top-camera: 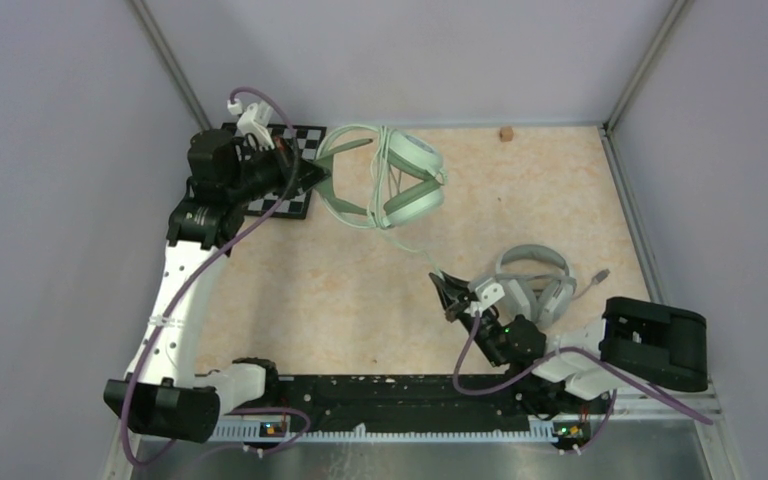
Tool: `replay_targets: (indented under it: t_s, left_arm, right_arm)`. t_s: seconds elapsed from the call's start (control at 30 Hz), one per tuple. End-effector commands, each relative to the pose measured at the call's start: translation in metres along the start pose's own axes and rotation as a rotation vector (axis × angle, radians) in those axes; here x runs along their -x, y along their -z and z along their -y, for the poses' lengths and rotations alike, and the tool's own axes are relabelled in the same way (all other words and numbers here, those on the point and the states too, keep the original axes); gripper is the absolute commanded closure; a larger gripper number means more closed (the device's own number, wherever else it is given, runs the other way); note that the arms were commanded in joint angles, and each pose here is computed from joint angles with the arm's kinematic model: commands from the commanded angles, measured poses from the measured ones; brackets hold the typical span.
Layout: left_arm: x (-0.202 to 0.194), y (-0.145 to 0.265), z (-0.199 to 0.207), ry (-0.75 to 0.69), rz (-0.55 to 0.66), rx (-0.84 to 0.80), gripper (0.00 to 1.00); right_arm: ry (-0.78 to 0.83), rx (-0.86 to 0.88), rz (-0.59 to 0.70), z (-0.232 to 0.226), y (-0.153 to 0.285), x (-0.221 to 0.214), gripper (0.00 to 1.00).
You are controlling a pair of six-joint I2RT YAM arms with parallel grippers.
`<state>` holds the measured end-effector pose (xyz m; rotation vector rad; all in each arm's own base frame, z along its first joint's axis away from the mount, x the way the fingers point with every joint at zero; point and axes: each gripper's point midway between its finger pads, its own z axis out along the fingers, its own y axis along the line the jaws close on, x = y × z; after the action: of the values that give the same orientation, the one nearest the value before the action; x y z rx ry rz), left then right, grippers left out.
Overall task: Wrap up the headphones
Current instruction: Wrap the headphones cable around the headphones, then place the headphones at the center of the board.
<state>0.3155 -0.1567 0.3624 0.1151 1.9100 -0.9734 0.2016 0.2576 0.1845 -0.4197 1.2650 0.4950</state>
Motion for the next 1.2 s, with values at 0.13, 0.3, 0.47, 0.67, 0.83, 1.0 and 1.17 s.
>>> replay_targets:
  t_s: [0.13, 0.3, 0.47, 0.67, 0.83, 1.0, 1.17]
  left_arm:
    - [0.051, 0.019, 0.033, 0.024, 0.148, -0.104, 1.0]
    - [0.039, 0.019, 0.055, 0.057, 0.078, -0.278, 1.0]
    - [0.015, 0.013, 0.053, -0.122, -0.041, -0.387, 1.0]
    - [-0.016, -0.008, 0.031, -0.196, -0.215, -0.541, 1.0]
    - [-0.027, -0.024, -0.001, -0.447, -0.198, -0.481, 1.0]
    - [-0.041, -0.021, -0.02, -0.736, -0.185, -0.449, 1.0]
    - [-0.059, -0.025, -0.02, -0.733, -0.234, -0.563, 1.0]
  right_arm:
    - [-0.105, -0.09, 0.025, 0.021, -0.001, 0.012, 1.0]
    - [-0.155, -0.039, 0.002, 0.023, -0.011, 0.012, 1.0]
    - [-0.235, 0.009, 0.013, 0.03, -0.023, 0.025, 1.0]
    - [-0.241, 0.028, 0.017, 0.045, -0.029, 0.033, 1.0]
    - [-0.202, 0.134, -0.076, 0.033, -0.032, 0.022, 1.0]
    - [-0.322, 0.231, -0.216, 0.012, -0.032, -0.004, 1.0]
    - [-0.377, 0.295, -0.256, -0.002, -0.028, -0.012, 1.0]
